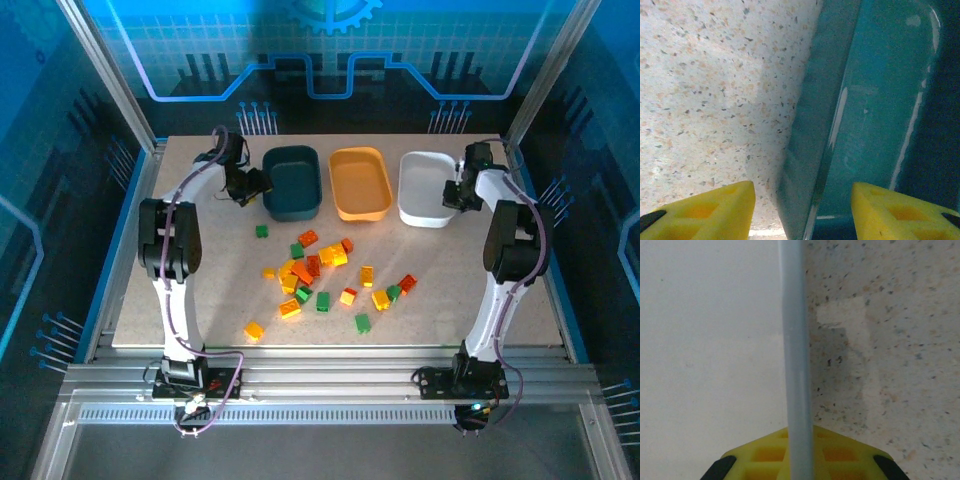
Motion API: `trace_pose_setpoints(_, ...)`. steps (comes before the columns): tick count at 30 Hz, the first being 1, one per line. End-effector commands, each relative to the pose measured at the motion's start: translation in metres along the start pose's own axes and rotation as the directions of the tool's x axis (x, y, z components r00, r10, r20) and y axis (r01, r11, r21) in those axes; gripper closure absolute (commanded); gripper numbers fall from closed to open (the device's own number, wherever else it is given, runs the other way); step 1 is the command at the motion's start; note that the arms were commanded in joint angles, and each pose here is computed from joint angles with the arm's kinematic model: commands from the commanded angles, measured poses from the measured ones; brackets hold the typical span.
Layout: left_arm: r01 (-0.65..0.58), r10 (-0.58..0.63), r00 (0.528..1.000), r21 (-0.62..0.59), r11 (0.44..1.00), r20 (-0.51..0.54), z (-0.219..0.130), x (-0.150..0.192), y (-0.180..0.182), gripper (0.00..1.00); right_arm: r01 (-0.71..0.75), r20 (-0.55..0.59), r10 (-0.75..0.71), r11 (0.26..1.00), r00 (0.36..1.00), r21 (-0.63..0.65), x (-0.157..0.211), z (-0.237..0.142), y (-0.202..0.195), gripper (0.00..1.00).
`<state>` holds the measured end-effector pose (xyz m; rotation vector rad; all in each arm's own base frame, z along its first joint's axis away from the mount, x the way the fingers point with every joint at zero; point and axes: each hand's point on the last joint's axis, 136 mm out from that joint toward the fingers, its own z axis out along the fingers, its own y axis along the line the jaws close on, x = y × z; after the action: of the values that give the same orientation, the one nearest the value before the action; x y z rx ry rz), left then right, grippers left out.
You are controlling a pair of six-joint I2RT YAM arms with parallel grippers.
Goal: Sort the legos into containers by color
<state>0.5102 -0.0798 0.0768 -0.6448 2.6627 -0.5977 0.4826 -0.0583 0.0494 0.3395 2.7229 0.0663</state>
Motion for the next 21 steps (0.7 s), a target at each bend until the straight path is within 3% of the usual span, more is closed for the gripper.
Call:
trace_pose_setpoints(1,-0.038,0.039,0.999,0.046,0.998,-0.027,0.008,0.006,-0.010,0.45,0.065,0.059,-0.062,0.996,0.996,-0.064,-0.021,-0.007,0.021,1.00)
trace_pose_setpoints(7,-0.063,0.065,0.998,0.045,0.997,-0.026,0.009,0.005,-0.009,0.45,0.169,0.063,-0.164,0.981,0.984,-0.095,-0.018,0.006,0.055,1.00)
trace_pose_setpoints(21,-0.151,0.152,0.988,0.075,0.986,-0.007,-0.007,-0.005,-0.015,0.42,0.086,0.001,-0.087,0.986,0.996,-0.144,-0.011,0.013,0.069,0.99)
